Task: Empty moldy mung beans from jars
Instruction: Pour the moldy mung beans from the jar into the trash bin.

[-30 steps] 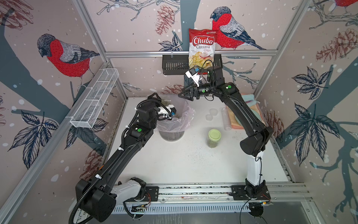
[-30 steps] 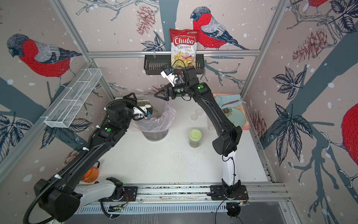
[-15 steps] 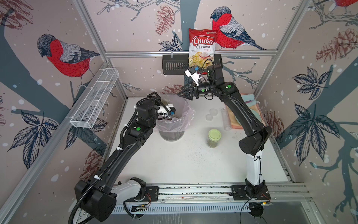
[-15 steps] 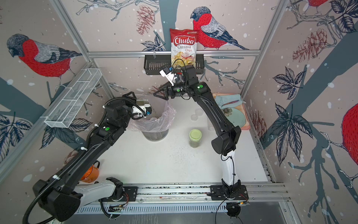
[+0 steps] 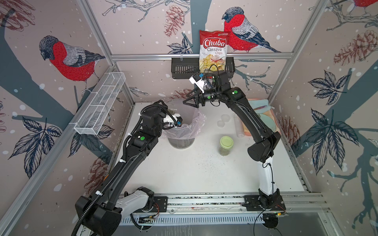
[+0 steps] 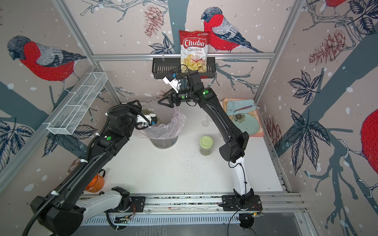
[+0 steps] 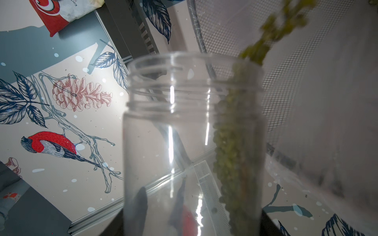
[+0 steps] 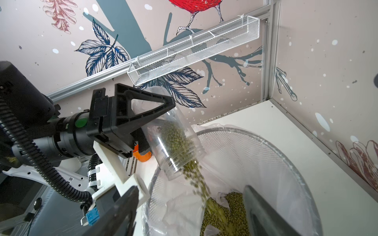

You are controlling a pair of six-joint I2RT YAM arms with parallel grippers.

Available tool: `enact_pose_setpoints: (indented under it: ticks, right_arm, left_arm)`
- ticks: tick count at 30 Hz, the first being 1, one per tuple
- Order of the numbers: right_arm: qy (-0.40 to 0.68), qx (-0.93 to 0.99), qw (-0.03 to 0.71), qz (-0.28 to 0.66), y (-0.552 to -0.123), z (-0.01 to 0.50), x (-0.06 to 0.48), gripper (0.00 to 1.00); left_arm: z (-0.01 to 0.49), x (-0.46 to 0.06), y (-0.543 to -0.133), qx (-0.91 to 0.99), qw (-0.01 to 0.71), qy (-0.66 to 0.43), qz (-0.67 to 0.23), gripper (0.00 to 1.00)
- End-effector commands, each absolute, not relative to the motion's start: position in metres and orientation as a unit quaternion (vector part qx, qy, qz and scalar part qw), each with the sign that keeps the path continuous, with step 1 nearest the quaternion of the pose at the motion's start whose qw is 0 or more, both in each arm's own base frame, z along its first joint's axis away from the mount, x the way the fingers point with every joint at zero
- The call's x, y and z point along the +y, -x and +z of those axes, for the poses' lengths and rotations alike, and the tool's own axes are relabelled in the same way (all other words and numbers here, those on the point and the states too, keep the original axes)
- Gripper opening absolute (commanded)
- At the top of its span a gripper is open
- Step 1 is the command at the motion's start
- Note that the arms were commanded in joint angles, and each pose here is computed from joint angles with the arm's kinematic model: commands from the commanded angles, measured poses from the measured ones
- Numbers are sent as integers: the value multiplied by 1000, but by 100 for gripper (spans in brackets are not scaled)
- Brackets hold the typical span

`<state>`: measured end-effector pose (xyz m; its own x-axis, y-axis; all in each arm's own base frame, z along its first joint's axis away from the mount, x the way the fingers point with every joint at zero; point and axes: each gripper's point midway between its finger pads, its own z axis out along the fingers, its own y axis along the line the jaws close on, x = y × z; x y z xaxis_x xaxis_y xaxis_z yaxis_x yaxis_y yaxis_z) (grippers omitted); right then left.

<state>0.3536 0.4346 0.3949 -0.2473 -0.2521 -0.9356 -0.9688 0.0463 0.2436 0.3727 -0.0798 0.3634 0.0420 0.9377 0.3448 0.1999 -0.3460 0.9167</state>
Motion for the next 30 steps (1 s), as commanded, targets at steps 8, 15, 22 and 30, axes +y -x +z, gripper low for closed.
enact_pose_setpoints:
  ticks: [8,15,22,30]
  right_arm:
    - [517,623,401,428,-352,380,453,77]
    - [525,624,408,410,-350,375,459,75]
    - [522,633,421,388,-355,366,469,73]
    - [532,632,416,381,-353,360,470,73]
  left_arm:
    - [363,-93,-380,399,338,-662,537,3]
    - [361,-95,-383,388,324,-671,543,3]
    - [368,-105,-387,374,332,-671,548,3]
    - [374,-122,-392,357,339,-678,546,3]
